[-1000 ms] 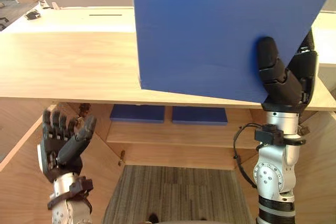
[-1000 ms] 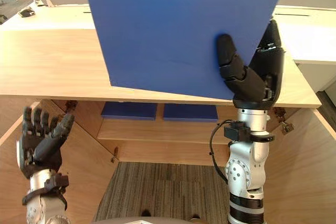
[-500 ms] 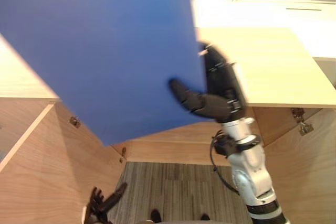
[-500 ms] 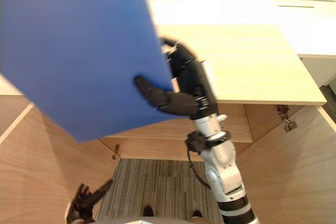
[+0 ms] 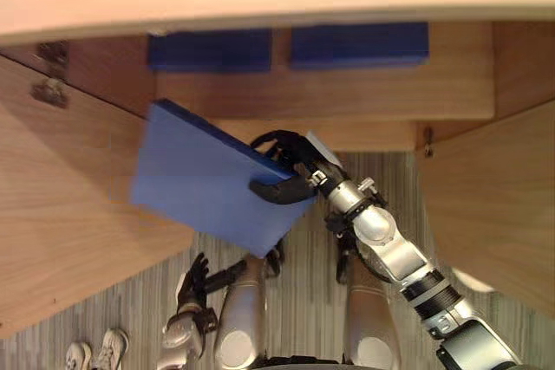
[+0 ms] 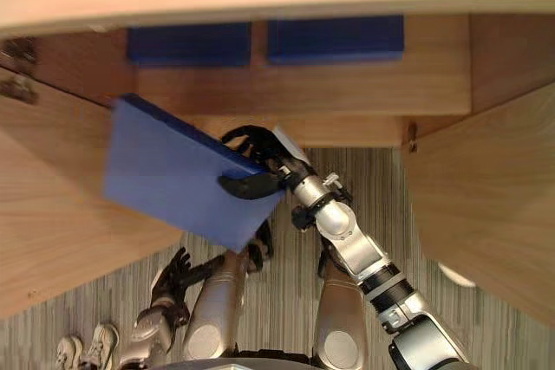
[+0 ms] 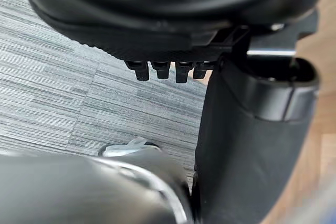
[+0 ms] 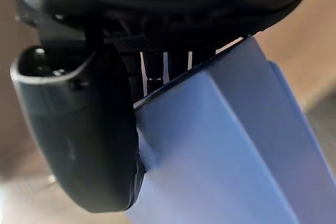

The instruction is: Walk over to the cabinet, pick up the folder, carry it to the office cabinet, place the folder inside the office cabinet, then close the office cabinet door

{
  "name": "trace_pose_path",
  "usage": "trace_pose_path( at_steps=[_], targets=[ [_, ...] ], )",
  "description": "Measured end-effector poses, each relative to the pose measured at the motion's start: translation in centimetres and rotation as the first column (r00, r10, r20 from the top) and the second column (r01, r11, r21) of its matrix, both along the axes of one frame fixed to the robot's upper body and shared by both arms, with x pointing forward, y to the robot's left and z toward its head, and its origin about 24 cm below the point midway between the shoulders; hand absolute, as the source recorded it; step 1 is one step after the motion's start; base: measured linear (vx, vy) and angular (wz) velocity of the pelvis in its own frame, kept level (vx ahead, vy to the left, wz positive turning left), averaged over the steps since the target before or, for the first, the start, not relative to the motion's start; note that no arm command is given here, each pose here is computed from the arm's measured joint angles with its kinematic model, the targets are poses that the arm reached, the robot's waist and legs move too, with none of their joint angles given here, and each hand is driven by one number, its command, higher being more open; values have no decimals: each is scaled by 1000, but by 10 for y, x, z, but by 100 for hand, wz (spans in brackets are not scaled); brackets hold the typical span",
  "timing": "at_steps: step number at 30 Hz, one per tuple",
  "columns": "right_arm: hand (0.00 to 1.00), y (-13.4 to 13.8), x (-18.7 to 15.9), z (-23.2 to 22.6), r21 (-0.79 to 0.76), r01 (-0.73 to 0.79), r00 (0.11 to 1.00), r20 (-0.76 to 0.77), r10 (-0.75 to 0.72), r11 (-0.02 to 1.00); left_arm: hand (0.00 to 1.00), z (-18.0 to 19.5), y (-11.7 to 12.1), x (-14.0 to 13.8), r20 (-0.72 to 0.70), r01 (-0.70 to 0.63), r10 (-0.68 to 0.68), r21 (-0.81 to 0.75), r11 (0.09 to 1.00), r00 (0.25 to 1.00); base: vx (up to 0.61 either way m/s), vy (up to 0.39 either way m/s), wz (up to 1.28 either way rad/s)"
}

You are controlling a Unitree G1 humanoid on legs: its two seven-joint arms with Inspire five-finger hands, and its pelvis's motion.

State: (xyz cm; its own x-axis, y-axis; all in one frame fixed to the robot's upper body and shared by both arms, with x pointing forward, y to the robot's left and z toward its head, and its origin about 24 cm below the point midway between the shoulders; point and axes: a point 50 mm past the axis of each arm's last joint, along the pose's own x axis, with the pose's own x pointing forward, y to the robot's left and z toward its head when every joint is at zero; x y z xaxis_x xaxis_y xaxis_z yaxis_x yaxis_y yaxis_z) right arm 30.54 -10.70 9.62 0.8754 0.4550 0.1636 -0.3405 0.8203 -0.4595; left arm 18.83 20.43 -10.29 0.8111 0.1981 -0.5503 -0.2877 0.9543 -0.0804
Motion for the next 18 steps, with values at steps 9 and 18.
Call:
trace_pose_path(
  at_steps=[9, 18],
  targets=[
    [0, -10, 13, 72, 561, 80, 976, 124, -179, 824, 100, 39, -18, 37, 222, 7, 1, -37, 999, 975, -71, -48, -2],
    [0, -69, 32, 121, 931, 141, 907, 15, -421, 336, 100, 57, -23, 49, 301, -52, 72, -75, 996, 951, 0, -13, 2]
  ],
)
